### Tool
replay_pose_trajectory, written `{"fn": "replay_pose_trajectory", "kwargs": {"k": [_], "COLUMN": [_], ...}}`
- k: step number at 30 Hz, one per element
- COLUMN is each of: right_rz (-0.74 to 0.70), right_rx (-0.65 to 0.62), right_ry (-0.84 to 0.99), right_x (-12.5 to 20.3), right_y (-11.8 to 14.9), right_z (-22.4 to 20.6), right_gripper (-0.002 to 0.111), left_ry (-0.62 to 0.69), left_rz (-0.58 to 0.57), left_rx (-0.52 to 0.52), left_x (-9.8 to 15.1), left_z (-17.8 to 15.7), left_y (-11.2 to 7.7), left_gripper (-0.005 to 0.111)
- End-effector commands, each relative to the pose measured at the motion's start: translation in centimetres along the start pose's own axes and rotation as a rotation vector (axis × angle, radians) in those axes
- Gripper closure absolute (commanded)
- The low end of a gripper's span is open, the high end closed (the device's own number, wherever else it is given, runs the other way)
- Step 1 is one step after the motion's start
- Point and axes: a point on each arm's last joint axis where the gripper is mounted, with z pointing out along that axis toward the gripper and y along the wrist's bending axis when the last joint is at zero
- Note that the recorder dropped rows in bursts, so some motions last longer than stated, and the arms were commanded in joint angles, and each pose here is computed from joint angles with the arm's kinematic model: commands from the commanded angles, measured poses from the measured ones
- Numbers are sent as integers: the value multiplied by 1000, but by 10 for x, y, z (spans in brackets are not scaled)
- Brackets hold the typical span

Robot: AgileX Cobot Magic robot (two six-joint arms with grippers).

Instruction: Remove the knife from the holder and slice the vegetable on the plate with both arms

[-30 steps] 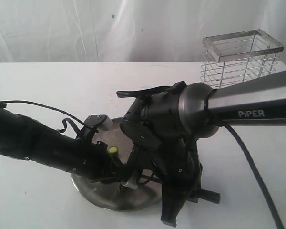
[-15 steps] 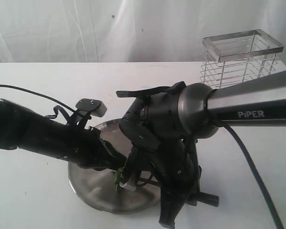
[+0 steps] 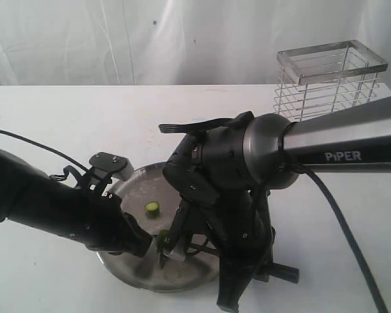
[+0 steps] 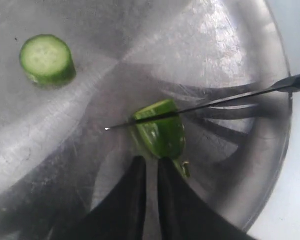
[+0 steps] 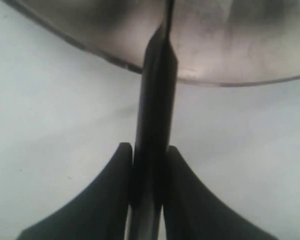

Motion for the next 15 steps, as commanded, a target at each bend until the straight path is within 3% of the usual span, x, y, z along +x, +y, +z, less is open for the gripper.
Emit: {"fn": "replay_pose_trajectory", "kwargs": {"k": [1, 15], "right_rz": [-9, -36], "right_rx": [-7, -2], "right_ry": [-10, -23], "right_x": [0, -5], "right_y": [1, -1], "right_z": [-2, -6], "right_gripper": [108, 108], "left_ry": [32, 16], "left_rz": [-35, -45], "left_rx": [18, 68], "left_x": [7, 1], "left_z": [7, 17], "left_y": [2, 2], "left_gripper": [91, 91]}}
